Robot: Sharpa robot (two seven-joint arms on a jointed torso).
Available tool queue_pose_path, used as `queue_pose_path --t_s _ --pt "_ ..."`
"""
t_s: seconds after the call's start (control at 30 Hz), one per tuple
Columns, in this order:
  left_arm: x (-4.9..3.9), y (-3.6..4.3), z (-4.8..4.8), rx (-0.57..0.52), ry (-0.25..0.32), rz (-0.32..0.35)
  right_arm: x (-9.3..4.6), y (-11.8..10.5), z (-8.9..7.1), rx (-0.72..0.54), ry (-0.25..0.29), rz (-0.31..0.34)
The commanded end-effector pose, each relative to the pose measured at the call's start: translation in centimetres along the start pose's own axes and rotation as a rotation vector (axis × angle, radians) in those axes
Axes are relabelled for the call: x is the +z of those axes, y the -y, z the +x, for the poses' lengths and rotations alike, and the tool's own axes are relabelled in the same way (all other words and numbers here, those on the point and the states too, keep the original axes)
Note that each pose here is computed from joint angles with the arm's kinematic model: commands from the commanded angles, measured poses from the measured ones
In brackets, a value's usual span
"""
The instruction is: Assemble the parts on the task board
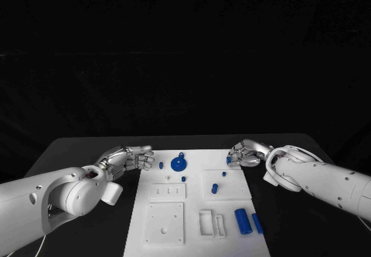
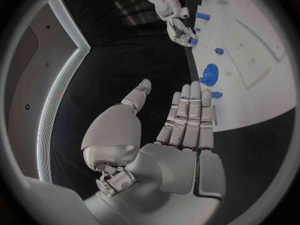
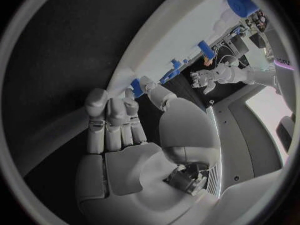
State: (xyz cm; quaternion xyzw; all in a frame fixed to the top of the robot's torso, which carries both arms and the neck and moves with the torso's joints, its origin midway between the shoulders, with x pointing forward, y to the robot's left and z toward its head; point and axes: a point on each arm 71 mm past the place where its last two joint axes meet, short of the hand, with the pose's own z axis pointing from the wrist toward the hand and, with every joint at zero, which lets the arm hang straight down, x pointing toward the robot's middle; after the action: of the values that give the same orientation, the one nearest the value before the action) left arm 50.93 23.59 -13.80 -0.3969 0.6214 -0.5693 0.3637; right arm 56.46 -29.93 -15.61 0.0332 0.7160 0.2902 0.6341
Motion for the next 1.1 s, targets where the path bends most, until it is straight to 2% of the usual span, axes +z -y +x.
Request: queue_pose_path --t_s 0.03,0.27,0.6,0.87,1.1 --pt "0.0 0.12 0.26 0.001 -0.021 0.007 -0.1 0.0 0.5 -0.006 -0.001 0.001" --pt "0.03 0.14 0.3 0.007 -0.024 0.009 0.0 -0.7 0.5 0.001 0.039 -0.009" --pt "0.21 0.06 0.64 0.023 -0.044 -0.007 0.1 -2.4 0.8 -0.001 0.063 -0.029" --pt "0.47 0.07 1.3 0.07 -0.057 -0.034 0.6 -4.8 -0.1 -0.031 0.083 -0.06" --pt "1.45 1.1 2.1 0.153 -0.057 -0.079 1.3 -7.2 -0.3 -0.061 0.083 -0.081"
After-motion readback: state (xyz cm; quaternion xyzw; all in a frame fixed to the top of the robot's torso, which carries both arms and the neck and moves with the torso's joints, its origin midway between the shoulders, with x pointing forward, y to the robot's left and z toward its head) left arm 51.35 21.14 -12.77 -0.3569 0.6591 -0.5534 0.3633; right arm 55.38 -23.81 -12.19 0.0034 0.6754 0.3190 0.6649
